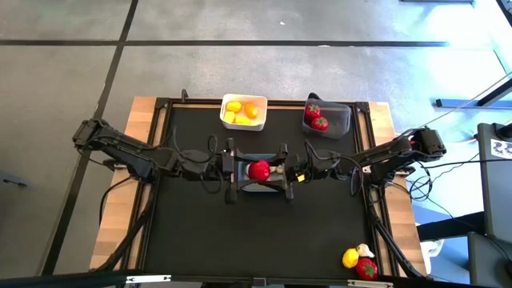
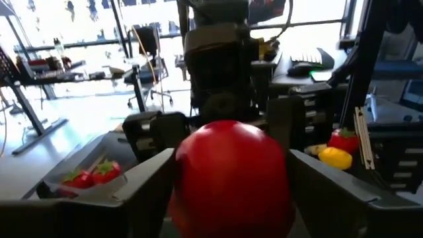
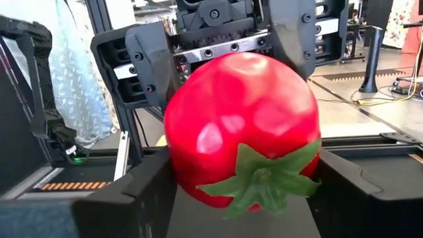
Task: Sort produce into baskets
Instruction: Put the red tomato into the black bin, then put the yellow lemon into the white bin
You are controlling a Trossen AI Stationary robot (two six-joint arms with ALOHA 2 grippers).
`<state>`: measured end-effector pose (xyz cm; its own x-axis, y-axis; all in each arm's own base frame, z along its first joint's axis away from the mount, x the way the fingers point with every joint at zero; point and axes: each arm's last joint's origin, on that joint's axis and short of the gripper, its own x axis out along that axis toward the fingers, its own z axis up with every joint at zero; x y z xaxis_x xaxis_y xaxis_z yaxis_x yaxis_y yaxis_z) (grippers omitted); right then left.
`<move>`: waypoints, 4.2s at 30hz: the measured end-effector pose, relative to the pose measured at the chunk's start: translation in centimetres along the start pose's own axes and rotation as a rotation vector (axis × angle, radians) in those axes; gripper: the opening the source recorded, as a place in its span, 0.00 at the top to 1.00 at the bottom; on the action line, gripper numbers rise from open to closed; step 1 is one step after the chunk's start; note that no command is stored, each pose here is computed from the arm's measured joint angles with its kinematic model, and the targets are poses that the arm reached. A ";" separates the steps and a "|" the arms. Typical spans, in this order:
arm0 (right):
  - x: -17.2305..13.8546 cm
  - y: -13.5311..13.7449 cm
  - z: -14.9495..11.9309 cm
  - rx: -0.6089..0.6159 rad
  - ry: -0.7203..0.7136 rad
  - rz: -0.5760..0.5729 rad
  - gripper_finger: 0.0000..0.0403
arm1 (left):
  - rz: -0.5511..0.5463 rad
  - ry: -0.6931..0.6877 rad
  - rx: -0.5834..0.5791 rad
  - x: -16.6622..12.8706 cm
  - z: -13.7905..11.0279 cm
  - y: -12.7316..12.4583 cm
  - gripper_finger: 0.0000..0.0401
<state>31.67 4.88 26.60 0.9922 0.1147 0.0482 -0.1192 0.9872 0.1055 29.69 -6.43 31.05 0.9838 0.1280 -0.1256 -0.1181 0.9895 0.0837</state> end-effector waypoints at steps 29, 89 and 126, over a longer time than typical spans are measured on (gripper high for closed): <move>-16.1 -10.6 3.8 0.133 0.571 -1.052 0.32 | 0.135 0.529 -0.018 -0.6 -6.2 -0.4 0.23; -20.7 -17.2 1.2 0.586 0.781 -1.026 0.09 | 0.157 0.602 -0.015 0.5 -8.1 -0.8 0.23; -11.0 8.3 3.5 0.270 1.184 -0.260 0.09 | 0.154 0.603 -0.006 0.5 -8.1 -0.8 0.23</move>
<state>19.66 11.41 30.41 0.3919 0.0867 -0.9159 0.2210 0.9575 0.1852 29.23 -6.60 22.95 0.7064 0.2833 -0.6486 -0.2554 0.9567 0.1397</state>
